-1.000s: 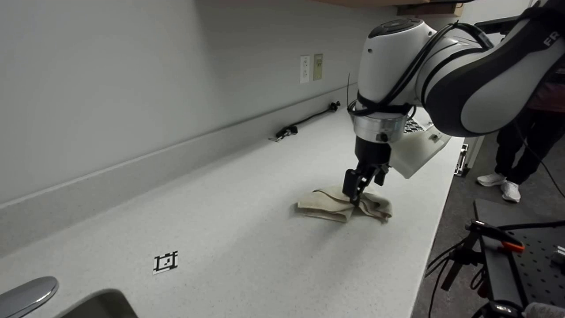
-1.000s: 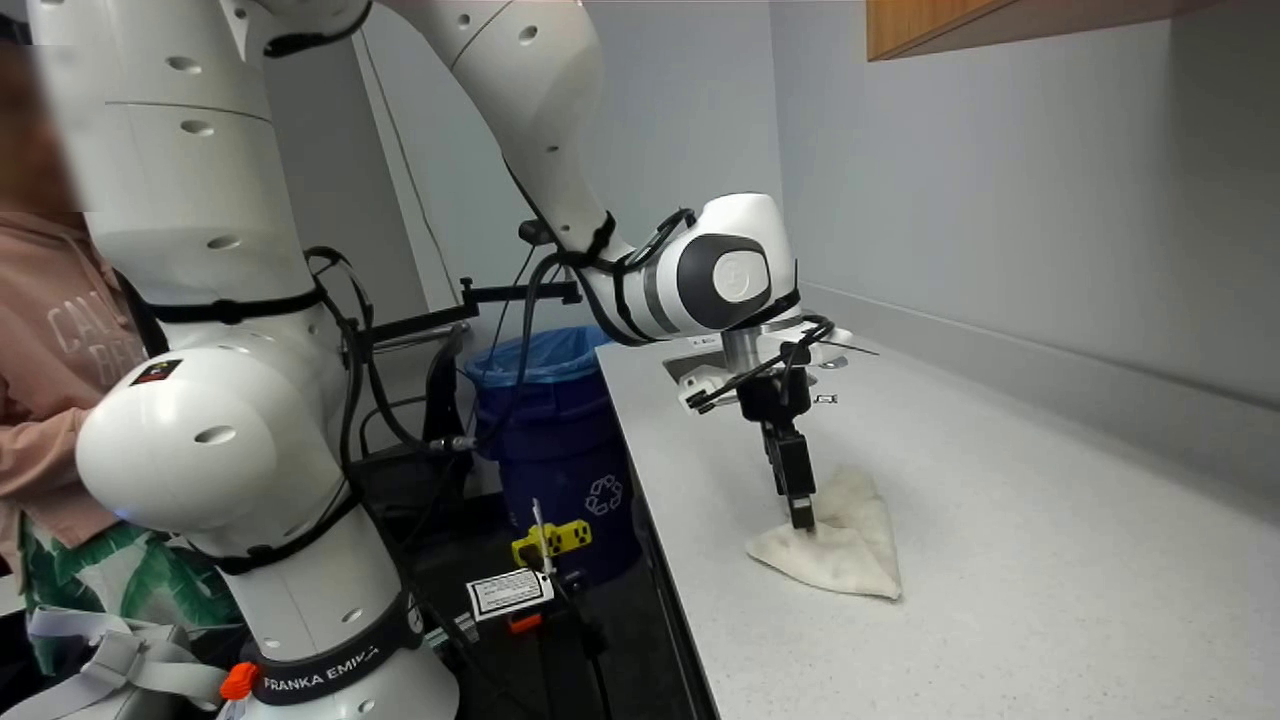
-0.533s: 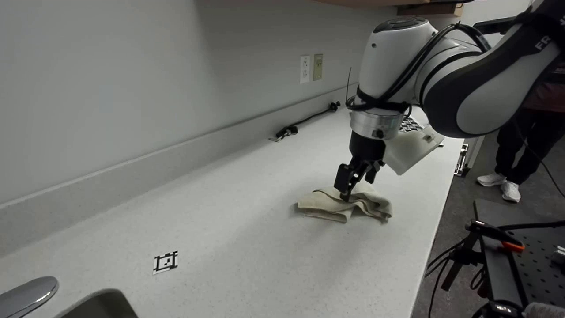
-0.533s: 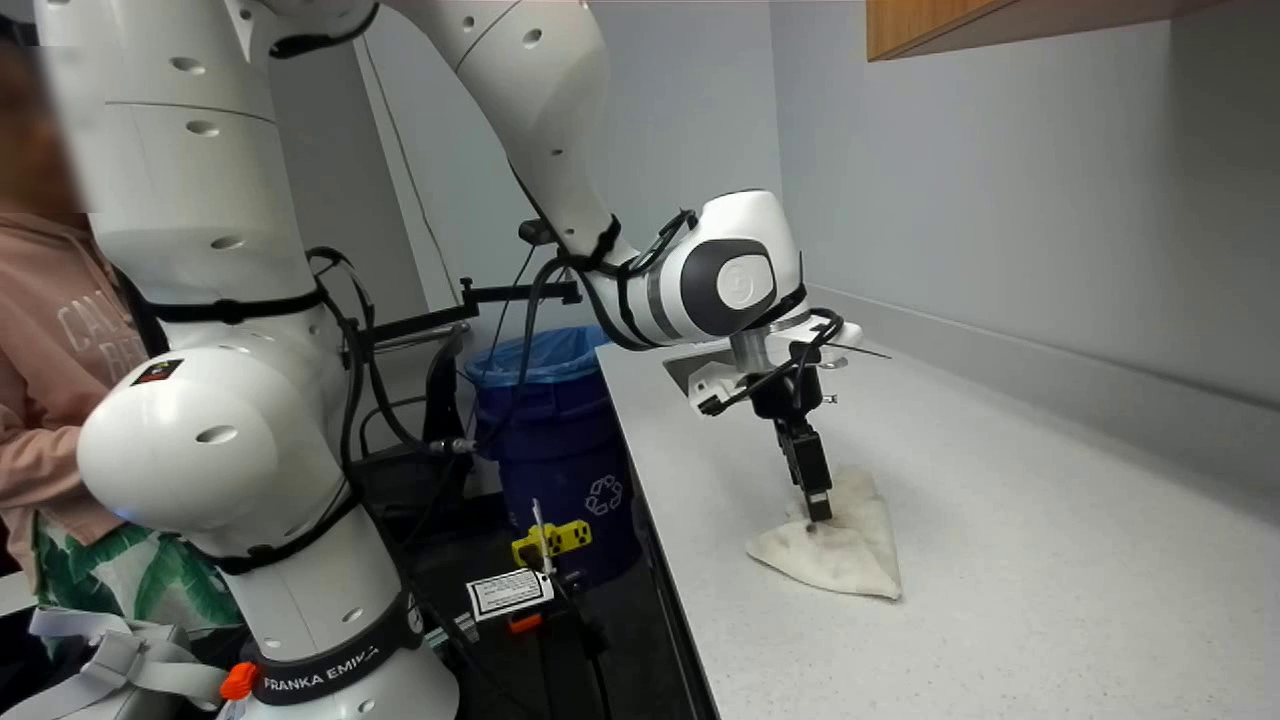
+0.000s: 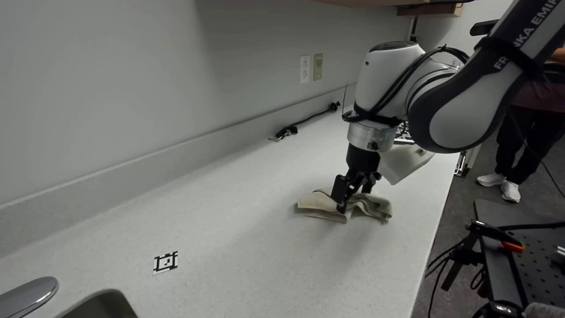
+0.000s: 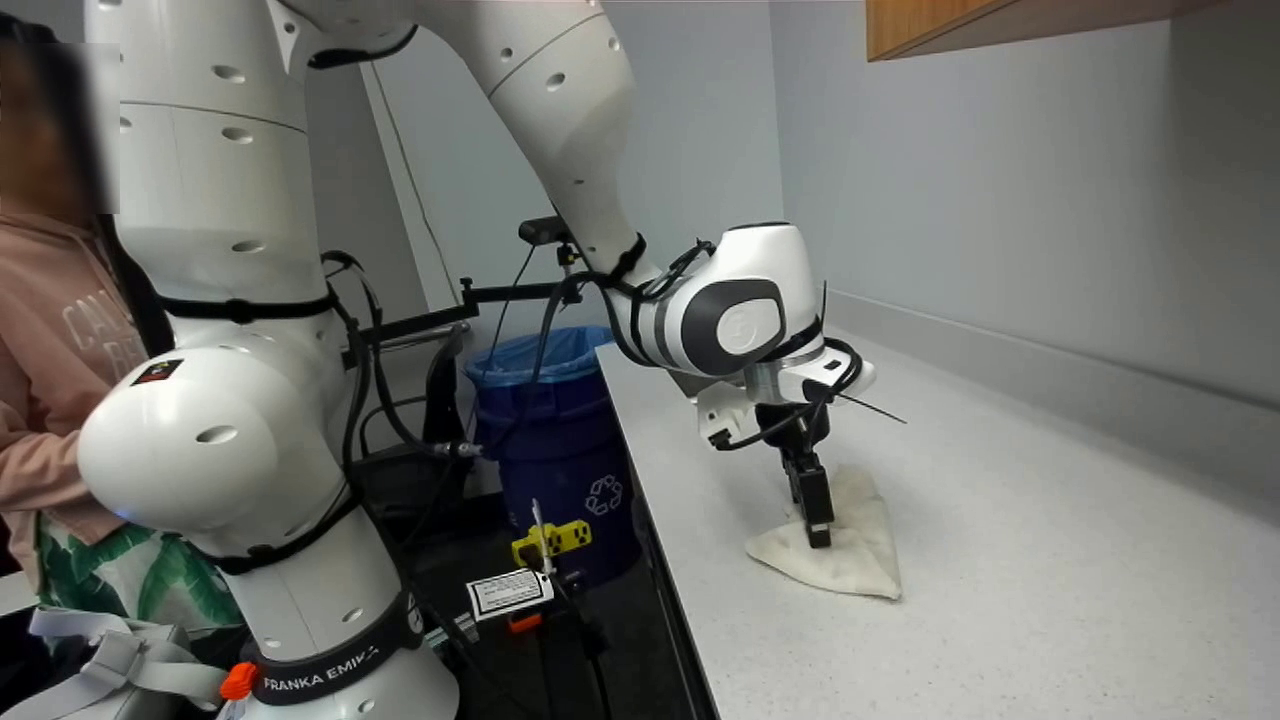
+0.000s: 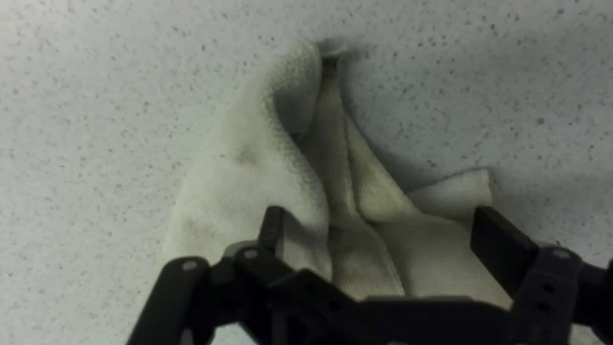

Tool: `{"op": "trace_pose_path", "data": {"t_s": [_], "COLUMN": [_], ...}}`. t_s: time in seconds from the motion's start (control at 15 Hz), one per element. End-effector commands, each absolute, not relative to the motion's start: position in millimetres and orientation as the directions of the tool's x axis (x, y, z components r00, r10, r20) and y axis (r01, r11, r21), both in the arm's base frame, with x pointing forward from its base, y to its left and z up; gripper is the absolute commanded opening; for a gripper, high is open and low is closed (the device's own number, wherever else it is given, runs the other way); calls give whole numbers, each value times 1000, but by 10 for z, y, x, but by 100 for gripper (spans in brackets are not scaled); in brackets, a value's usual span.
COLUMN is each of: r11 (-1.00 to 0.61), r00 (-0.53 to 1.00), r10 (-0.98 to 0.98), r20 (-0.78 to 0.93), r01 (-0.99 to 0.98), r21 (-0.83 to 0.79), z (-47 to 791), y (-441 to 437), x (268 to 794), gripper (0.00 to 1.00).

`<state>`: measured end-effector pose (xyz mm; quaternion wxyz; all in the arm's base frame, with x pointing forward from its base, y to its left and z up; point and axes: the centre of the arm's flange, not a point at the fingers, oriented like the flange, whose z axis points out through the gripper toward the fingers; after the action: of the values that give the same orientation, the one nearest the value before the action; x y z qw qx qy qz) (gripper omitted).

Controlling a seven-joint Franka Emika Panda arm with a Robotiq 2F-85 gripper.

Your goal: Use the cloth on the counter to wipe the countertop

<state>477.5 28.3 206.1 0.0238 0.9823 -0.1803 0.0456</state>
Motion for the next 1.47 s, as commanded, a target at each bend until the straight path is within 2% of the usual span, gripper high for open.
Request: {"op": "trace_pose_path", "data": {"t_s": [0.0, 0.6, 0.67, 1.4], "r11": [-937, -896, -885, -725], "r00": [934, 887, 876, 720], "r10": [-347, -420, -430, -397], "r20": [87, 193, 219, 569], "r01": [-350, -439, -457, -627], "r21": [15, 70, 87, 287], "z": [1948, 2116, 2141, 2349], "y": [211, -183, -249, -529], "x": [4910, 5098, 5124, 5628], "gripper": [74, 5, 1, 2]}}
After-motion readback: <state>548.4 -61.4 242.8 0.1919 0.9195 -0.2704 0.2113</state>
